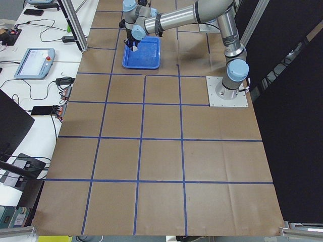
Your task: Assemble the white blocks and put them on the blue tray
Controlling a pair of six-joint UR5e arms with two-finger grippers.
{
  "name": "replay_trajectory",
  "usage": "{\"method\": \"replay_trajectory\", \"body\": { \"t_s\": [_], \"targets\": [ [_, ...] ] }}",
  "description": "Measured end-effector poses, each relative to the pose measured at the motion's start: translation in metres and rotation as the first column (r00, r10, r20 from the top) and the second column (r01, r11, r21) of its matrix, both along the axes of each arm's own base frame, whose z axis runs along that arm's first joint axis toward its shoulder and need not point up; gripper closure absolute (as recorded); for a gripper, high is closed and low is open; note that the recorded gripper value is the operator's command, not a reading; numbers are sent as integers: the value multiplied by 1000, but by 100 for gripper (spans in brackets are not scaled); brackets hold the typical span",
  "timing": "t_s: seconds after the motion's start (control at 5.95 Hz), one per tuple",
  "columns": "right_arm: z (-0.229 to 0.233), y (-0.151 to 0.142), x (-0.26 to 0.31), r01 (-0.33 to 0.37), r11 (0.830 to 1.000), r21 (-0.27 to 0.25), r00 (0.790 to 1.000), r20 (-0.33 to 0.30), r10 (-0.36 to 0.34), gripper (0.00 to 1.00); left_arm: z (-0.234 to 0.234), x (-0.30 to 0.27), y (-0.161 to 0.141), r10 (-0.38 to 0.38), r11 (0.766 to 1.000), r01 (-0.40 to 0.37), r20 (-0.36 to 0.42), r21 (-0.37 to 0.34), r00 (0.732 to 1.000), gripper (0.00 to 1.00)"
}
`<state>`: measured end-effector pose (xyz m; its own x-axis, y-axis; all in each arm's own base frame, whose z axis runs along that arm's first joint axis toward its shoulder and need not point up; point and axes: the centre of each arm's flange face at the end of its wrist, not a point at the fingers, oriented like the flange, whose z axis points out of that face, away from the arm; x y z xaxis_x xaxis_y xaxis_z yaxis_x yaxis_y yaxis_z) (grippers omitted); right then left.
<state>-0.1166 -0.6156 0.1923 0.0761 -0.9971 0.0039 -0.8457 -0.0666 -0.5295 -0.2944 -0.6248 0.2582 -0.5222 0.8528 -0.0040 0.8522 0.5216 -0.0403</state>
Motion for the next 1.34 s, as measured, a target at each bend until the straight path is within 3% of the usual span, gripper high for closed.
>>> {"method": "replay_trajectory", "body": {
  "t_s": [0.17,0.5,1.18,1.34],
  "targets": [
    [33,2,3,19,999,-28,1000,-19,-19,78,-7,-5,5,-176,984,176,1,-9,984,96],
    [92,18,21,58,998,-28,998,-24,-58,78,-39,-6,25,-367,929,367,4,-48,930,96],
    [114,29,37,75,997,-35,997,11,-75,77,-71,-27,60,-446,895,444,-38,-46,894,93],
    [114,28,38,81,996,-40,996,28,-80,77,-73,-31,64,-454,891,452,-39,-42,890,84]
  ]
}}
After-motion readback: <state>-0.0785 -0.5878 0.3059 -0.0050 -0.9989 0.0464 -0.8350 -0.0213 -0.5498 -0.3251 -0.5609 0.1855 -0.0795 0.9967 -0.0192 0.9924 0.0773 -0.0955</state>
